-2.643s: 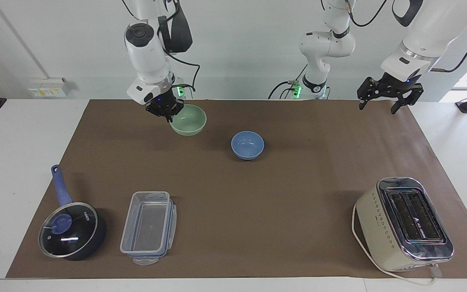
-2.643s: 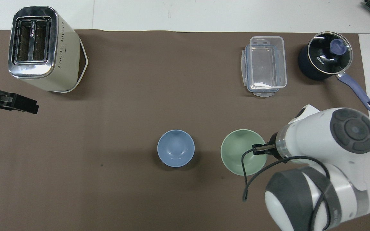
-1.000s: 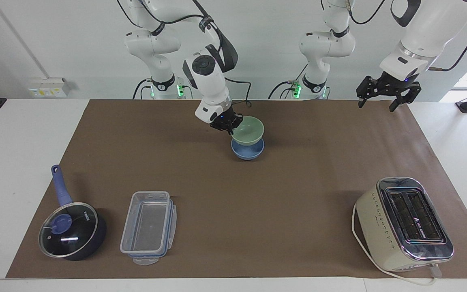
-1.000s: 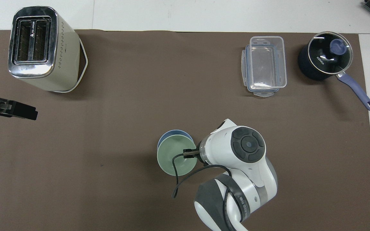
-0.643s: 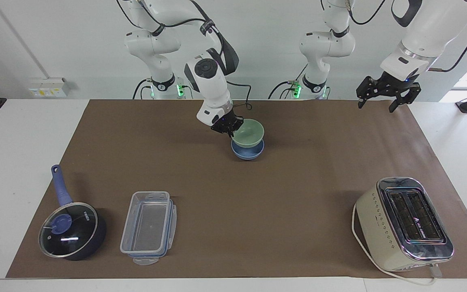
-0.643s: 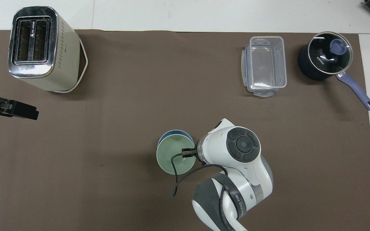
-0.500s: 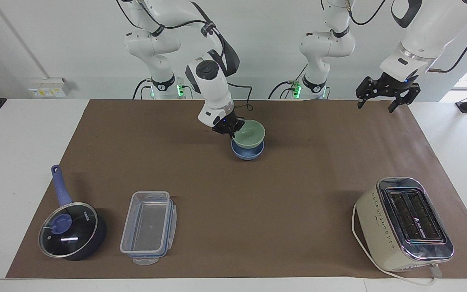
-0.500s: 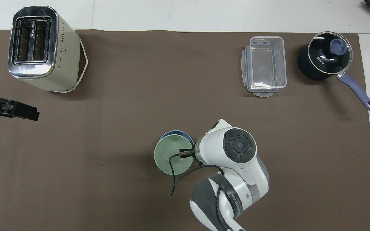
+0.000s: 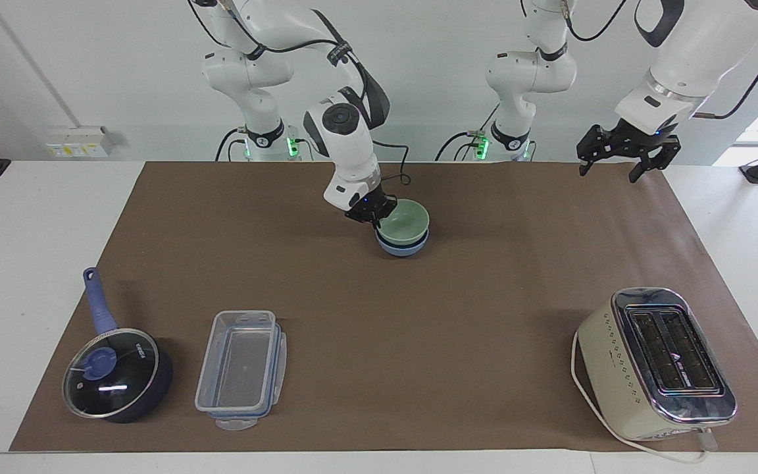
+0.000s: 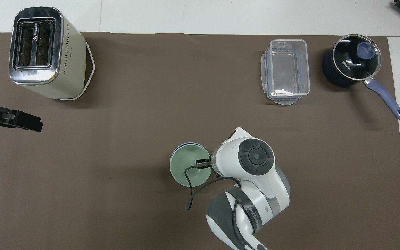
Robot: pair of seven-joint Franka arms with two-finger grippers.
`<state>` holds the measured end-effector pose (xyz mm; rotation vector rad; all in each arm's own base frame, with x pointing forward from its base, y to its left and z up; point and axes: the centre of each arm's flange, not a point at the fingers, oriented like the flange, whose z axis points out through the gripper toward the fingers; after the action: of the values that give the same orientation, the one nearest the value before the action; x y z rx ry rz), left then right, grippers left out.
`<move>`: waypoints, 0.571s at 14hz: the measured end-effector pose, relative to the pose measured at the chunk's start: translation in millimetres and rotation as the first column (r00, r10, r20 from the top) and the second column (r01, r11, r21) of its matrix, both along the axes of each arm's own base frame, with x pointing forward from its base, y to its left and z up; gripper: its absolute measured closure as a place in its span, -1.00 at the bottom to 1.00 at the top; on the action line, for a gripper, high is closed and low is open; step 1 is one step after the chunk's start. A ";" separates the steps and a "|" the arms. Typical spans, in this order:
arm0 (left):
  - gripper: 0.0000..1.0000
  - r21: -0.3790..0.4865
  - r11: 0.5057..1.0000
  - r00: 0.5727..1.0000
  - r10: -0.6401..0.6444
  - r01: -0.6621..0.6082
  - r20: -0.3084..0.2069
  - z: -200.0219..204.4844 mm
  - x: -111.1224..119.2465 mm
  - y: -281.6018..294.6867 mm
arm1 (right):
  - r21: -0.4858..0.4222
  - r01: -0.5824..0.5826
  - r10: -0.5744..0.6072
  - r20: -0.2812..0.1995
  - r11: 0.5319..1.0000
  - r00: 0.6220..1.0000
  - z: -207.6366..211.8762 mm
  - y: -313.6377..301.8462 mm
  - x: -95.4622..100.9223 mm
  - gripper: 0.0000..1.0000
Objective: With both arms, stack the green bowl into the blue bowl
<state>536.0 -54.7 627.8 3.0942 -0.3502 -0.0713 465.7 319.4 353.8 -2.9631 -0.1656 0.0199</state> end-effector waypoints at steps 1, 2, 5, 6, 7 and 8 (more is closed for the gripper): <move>-1.00 0.000 1.000 1.000 -0.001 0.001 0.000 0.0 0.0 -0.5 | -0.003 0.000 0.000 0.001 1.000 1.000 -1.0 -1.3 2.2 0.90; -1.00 0.000 1.000 1.000 -0.002 0.002 0.001 0.1 -0.1 -1.2 | -0.003 0.001 -0.001 0.000 1.000 1.000 -1.9 -1.7 3.5 0.90; -1.00 0.000 1.000 1.000 -0.006 0.006 0.001 0.1 -0.2 -3.2 | -0.001 0.001 -0.001 -0.003 1.000 1.000 -3.4 0.4 3.7 0.90; -1.00 0.000 1.000 1.000 -0.006 0.006 0.001 0.2 -0.3 -3.3 | -0.001 0.005 -0.005 -0.005 1.000 1.000 -3.5 2.2 2.6 0.90; -1.00 0.000 1.000 1.000 -0.006 0.006 0.001 0.4 -0.2 -3.1 | -0.001 0.008 -0.008 -0.006 1.000 1.000 -3.4 4.6 1.1 0.88; -1.00 0.000 1.000 1.000 -0.005 0.005 0.002 0.7 -0.3 -2.6 | -0.001 0.015 -0.015 -0.008 1.000 1.000 -3.2 7.3 -0.8 0.85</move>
<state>535.7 -57.3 628.5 3.0936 -0.3581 -0.0681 465.0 326.7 350.6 -2.9648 -0.1427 0.0296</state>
